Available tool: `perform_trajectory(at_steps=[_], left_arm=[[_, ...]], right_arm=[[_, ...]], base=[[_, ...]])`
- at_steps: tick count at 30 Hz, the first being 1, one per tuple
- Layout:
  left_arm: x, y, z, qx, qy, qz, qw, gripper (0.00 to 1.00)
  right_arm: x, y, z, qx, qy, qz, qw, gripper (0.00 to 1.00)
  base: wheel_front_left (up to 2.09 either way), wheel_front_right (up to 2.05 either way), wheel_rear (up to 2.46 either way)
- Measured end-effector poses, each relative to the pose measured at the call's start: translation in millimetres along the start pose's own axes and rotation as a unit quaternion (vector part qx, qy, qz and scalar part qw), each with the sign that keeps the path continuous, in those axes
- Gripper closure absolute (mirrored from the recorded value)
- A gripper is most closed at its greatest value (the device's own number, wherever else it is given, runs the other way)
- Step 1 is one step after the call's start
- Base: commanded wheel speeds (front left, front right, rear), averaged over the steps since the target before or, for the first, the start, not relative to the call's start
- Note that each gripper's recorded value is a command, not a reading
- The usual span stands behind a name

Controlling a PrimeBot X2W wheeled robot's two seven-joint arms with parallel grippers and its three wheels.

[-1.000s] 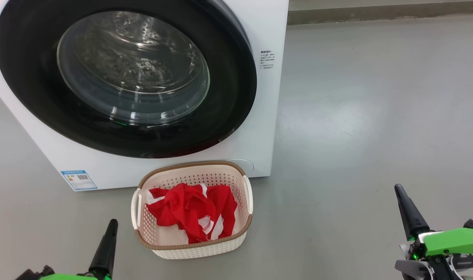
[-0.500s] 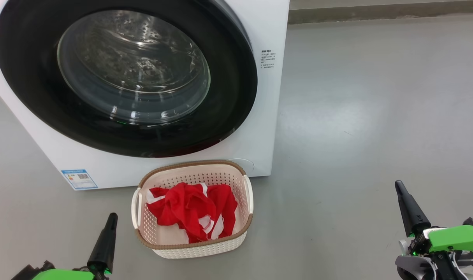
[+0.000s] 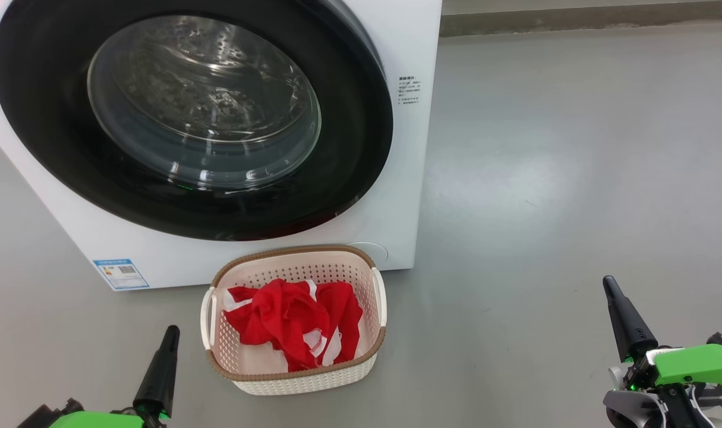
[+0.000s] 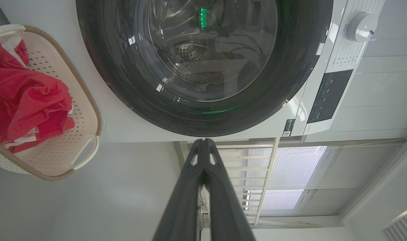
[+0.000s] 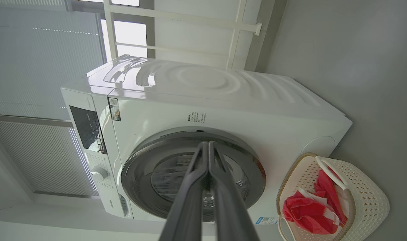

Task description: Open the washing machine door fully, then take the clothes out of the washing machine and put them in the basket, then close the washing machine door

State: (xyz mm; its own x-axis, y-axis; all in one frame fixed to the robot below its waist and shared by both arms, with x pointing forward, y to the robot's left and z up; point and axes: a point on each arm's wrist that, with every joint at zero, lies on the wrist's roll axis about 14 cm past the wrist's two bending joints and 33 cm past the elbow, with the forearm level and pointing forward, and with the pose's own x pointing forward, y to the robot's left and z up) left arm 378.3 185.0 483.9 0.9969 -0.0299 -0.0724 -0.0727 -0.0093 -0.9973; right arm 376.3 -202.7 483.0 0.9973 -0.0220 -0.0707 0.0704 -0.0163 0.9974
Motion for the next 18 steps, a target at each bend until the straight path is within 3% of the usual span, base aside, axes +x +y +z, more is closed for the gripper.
perform_trajectory(at_steps=[18], left_arm=[[0.0,0.0,0.1,0.000,0.000,0.000,1.000,1.00]], right_arm=[[0.0,0.0,0.2,0.000,0.000,0.000,1.000,1.00]], base=[[0.00,0.00,0.00]])
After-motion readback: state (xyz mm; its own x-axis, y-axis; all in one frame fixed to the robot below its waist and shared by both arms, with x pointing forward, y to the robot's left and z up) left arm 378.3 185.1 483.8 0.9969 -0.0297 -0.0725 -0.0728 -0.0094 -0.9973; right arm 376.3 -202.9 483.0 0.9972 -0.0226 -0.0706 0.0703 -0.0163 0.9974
